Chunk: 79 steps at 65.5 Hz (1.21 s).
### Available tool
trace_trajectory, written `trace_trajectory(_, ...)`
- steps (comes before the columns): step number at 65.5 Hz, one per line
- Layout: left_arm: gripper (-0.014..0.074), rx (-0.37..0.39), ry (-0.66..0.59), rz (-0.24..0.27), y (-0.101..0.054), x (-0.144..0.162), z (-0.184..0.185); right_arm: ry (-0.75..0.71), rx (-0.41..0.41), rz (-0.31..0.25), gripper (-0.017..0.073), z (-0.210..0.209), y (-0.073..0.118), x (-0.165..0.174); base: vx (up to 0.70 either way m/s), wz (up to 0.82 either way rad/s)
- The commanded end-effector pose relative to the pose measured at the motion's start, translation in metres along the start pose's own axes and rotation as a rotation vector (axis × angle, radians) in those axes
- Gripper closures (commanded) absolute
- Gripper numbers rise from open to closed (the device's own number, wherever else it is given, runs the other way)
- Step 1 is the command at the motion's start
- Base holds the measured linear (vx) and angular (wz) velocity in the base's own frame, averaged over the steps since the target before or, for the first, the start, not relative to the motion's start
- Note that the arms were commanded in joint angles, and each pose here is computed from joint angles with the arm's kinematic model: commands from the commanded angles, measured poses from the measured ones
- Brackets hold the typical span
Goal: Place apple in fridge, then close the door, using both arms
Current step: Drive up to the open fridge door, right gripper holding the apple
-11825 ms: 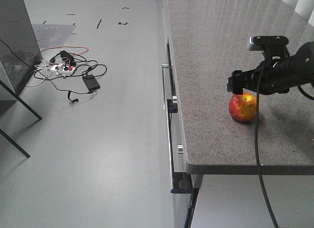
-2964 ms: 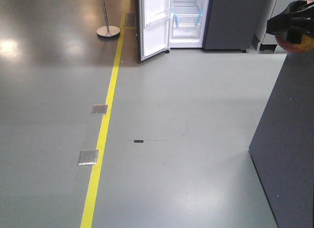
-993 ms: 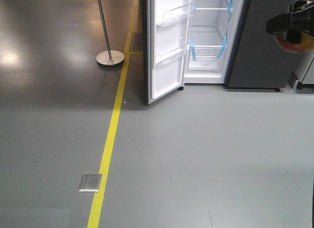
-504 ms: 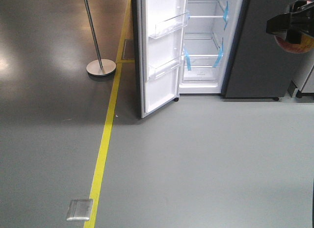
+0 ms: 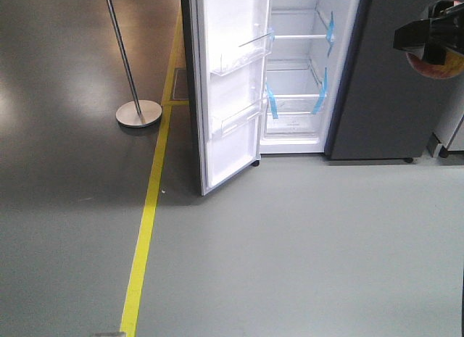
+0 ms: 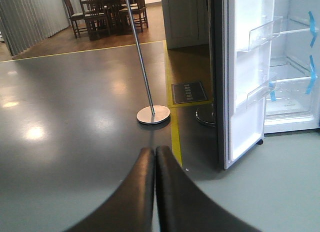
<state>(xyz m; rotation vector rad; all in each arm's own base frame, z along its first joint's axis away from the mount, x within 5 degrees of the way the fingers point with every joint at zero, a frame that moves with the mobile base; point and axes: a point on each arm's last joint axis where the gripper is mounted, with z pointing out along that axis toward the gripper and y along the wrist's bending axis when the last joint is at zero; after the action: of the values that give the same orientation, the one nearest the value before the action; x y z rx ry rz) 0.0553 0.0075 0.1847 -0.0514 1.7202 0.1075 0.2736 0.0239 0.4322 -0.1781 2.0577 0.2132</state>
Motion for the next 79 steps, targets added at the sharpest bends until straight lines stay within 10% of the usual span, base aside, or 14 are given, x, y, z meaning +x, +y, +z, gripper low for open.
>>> trace_trajectory(1, 0.0601, 0.020, -0.075, -0.008, -0.0018, -0.0025, -0.0002, -0.135, 0.020, -0.009, 0.0419, -0.0184, 0.0007, -0.0177, 0.23, -0.01)
trace_trajectory(79, 0.0601, 0.020, -0.075, -0.008, -0.0018, -0.0025, -0.0002, -0.135, 0.020, -0.009, 0.0419, -0.0184, 0.0007, -0.0177, 0.20, 0.01)
